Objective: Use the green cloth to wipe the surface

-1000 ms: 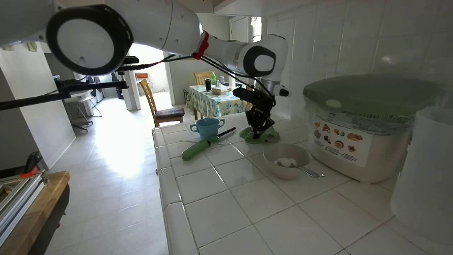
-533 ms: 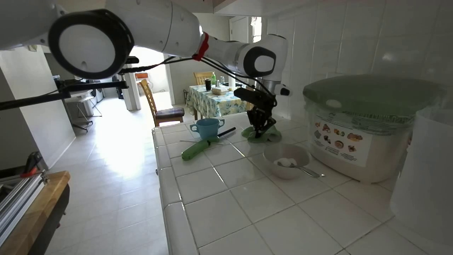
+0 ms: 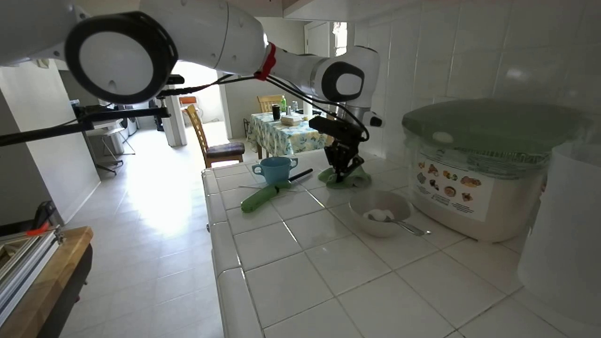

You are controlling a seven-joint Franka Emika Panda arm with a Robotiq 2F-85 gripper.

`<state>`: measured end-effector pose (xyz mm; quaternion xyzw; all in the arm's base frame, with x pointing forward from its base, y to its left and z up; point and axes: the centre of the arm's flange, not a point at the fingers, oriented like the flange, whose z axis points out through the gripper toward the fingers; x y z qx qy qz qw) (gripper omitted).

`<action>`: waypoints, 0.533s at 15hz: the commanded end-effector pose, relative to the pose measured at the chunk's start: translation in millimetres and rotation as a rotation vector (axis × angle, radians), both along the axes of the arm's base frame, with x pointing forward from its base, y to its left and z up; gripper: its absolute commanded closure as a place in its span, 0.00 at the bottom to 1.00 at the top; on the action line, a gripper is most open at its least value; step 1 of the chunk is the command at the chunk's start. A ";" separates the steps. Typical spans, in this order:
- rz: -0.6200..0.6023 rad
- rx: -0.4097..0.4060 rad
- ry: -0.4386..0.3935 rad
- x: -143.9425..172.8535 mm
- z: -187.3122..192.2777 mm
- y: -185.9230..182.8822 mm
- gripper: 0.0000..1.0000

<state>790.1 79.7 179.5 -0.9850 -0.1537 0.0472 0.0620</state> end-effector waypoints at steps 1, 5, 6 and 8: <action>0.060 0.028 0.032 -46.1 -2.6 0.7 0.99; 0.074 0.061 0.056 -60.9 -5.0 9.4 0.99; 0.077 0.066 0.061 -65.0 -5.7 10.7 0.99; 0.078 0.075 0.067 -70.8 -7.6 11.6 0.99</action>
